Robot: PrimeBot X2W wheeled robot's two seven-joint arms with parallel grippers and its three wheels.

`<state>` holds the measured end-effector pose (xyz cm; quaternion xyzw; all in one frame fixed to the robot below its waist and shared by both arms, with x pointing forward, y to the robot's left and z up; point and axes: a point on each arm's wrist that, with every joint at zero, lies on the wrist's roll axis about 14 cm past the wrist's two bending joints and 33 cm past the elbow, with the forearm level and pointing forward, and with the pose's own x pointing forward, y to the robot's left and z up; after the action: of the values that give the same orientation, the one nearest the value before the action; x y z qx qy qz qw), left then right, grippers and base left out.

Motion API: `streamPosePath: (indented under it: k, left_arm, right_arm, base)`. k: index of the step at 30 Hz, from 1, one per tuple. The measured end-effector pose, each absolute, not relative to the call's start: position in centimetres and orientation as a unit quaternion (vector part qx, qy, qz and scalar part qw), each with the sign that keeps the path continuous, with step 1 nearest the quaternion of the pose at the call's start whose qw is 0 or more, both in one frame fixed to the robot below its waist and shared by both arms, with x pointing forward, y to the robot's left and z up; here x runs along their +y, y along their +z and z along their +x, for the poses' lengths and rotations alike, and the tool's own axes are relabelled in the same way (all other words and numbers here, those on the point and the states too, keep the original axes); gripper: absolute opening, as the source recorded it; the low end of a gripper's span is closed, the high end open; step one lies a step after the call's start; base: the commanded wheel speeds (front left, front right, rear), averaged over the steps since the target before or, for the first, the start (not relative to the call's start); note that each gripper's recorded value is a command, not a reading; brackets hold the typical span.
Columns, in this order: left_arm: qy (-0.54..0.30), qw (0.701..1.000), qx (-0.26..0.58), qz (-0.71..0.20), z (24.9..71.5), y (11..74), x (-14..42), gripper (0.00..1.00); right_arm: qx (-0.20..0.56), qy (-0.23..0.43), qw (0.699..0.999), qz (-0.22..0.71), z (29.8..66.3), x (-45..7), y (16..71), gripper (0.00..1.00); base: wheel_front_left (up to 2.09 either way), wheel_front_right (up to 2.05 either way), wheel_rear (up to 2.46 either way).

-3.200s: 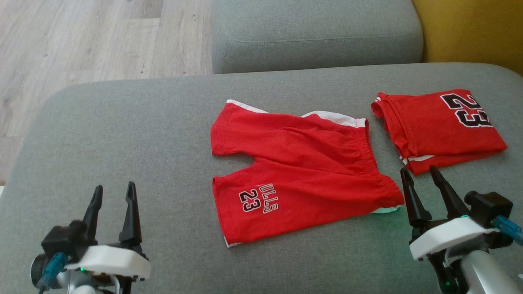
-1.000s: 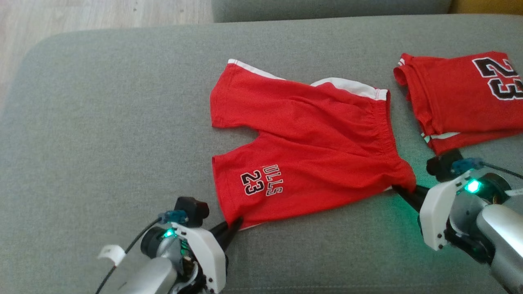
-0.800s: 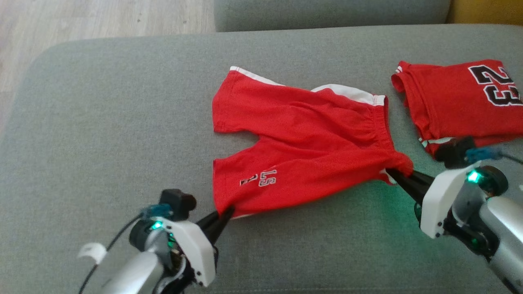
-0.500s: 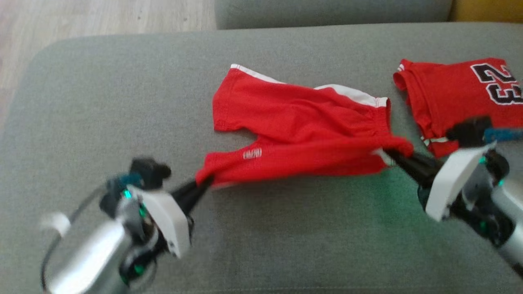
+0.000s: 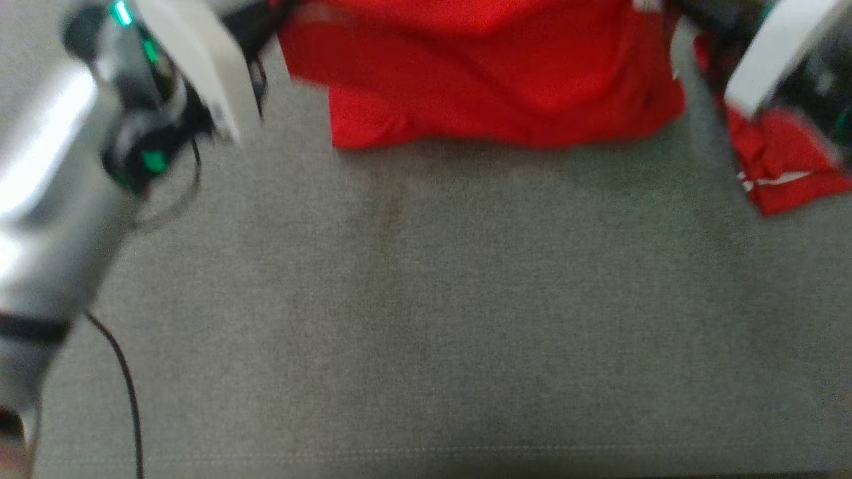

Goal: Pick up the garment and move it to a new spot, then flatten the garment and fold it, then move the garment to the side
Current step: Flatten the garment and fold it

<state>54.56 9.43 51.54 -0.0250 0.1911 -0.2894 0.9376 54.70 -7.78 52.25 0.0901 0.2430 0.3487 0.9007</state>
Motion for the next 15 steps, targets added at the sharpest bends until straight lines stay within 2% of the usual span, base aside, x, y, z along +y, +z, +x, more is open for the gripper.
streamPosePath:
  k: [3,4,9,15]
  left_arm:
    - [-0.284,0.943,0.172,-0.036,58.2,53.5,9.6,0.0]
    - [-0.284,0.943,0.172,-0.036,58.2,53.5,9.6,0.0]
    - [-0.261,0.957,0.121,-0.042,63.5,57.4,10.7,0.0]
    - [-0.238,0.969,0.039,-0.053,67.9,63.3,11.7,0.0]
  right_arm:
    - [0.214,0.346,0.909,0.093,58.3,-7.3,53.8,0.0]
    - [0.214,0.346,0.909,0.093,58.3,-7.3,53.8,0.0]
    - [0.141,0.345,0.922,0.108,63.0,-6.1,57.4,0.0]
    - [0.048,0.357,0.925,0.122,66.1,-4.8,62.9,0.0]
  base:
    - [0.0,0.0,0.0]
    - [0.0,0.0,0.0]
    - [0.0,0.0,0.0]
    - [0.0,0.0,0.0]
